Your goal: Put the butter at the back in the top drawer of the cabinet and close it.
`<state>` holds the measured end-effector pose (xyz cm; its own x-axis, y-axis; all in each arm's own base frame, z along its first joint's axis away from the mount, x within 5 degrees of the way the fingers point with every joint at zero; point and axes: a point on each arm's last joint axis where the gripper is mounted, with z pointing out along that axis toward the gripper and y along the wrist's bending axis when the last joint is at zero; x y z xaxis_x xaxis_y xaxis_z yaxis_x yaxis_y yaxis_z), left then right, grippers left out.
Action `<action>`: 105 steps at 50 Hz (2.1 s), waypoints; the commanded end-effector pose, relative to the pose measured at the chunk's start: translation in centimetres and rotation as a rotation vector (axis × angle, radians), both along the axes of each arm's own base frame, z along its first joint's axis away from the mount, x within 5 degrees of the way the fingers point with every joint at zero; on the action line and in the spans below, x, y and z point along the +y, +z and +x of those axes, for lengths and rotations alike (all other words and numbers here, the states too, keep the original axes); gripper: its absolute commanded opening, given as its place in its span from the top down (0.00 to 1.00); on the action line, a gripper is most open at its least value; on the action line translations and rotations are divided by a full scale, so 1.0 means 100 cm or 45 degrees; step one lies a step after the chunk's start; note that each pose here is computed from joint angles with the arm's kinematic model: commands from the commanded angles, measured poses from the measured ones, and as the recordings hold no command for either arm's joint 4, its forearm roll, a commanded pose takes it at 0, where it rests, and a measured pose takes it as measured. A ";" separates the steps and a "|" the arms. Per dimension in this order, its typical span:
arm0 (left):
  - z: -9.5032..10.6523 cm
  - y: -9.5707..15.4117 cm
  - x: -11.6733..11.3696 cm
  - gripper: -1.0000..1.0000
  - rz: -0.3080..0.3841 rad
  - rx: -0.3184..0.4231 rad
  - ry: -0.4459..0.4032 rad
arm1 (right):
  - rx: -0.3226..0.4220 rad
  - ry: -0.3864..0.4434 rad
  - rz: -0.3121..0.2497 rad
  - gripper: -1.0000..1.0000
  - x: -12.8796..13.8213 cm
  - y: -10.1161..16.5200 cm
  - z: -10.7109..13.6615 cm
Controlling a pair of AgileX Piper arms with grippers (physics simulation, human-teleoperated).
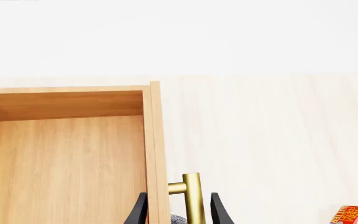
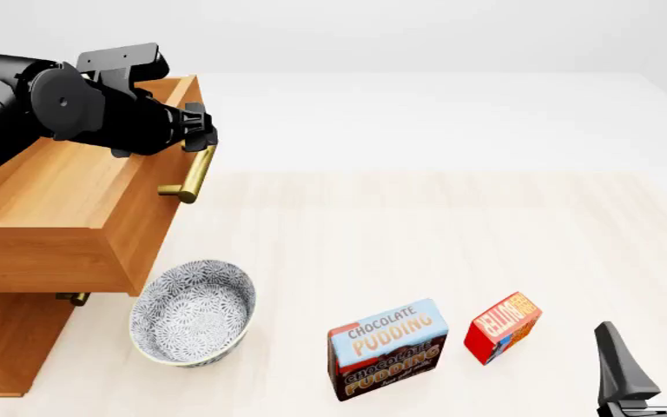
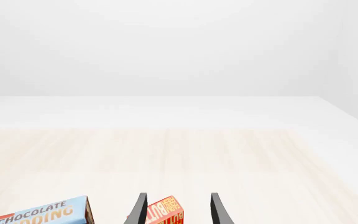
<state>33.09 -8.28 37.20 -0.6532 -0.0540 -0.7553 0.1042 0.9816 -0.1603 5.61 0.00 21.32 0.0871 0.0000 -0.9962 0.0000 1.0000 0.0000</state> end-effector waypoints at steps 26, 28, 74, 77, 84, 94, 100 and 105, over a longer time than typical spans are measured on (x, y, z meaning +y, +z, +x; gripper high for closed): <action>-0.001 -0.002 -0.021 0.00 -0.009 0.011 -0.073 | 0.000 0.000 0.000 0.00 0.000 0.000 0.000; -0.002 -0.001 -0.022 0.00 -0.010 0.011 -0.075 | 0.000 0.000 0.000 0.00 0.000 0.000 0.000; -0.035 0.065 -0.011 0.00 0.039 -0.096 -0.135 | 0.000 0.000 0.000 0.00 0.000 0.000 0.000; -0.037 0.070 -0.011 0.00 0.041 -0.104 -0.141 | 0.000 0.000 0.000 0.00 0.000 0.000 0.000; -0.049 0.089 -0.017 0.00 0.045 -0.150 -0.191 | 0.000 0.000 0.000 0.00 0.000 0.000 0.000; -0.056 0.108 -0.031 0.00 0.057 -0.196 -0.279 | 0.000 0.000 0.000 0.00 0.000 0.000 0.000; -0.058 0.115 -0.044 0.00 0.068 -0.218 -0.344 | 0.000 0.000 0.000 0.00 0.000 0.000 0.000; -0.056 0.116 -0.059 0.00 0.082 -0.228 -0.410 | 0.000 0.000 0.000 0.00 0.000 0.000 0.000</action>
